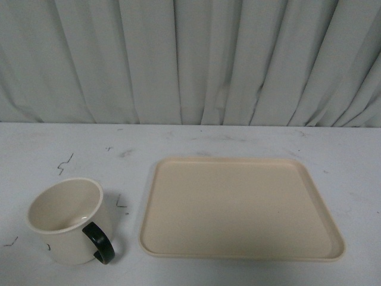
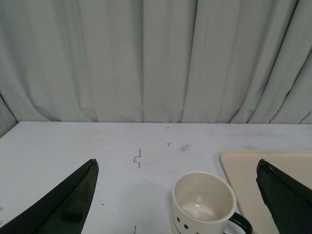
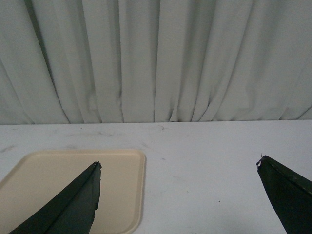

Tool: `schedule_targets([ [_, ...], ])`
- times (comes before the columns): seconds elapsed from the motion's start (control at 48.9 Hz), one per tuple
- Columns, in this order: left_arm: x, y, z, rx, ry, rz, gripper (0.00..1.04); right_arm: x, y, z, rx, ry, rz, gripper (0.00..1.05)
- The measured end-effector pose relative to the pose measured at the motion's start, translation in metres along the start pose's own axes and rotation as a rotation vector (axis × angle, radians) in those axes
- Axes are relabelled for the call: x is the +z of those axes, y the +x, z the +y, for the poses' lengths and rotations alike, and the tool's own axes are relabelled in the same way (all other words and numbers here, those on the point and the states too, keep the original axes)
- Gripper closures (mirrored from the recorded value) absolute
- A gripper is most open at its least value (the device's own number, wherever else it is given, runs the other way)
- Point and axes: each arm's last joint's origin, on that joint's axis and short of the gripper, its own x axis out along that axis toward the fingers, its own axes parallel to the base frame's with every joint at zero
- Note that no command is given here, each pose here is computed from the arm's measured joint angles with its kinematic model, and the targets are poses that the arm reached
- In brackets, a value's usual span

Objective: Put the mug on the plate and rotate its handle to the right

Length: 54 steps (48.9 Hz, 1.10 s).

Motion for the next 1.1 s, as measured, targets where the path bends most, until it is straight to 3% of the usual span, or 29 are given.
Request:
schedule_targets([
  [1.104, 0.0, 0.0, 0.0, 0.0, 0.0, 0.0, 0.07, 0.0, 0.0, 0.0, 0.0, 0.0, 0.0, 0.06],
])
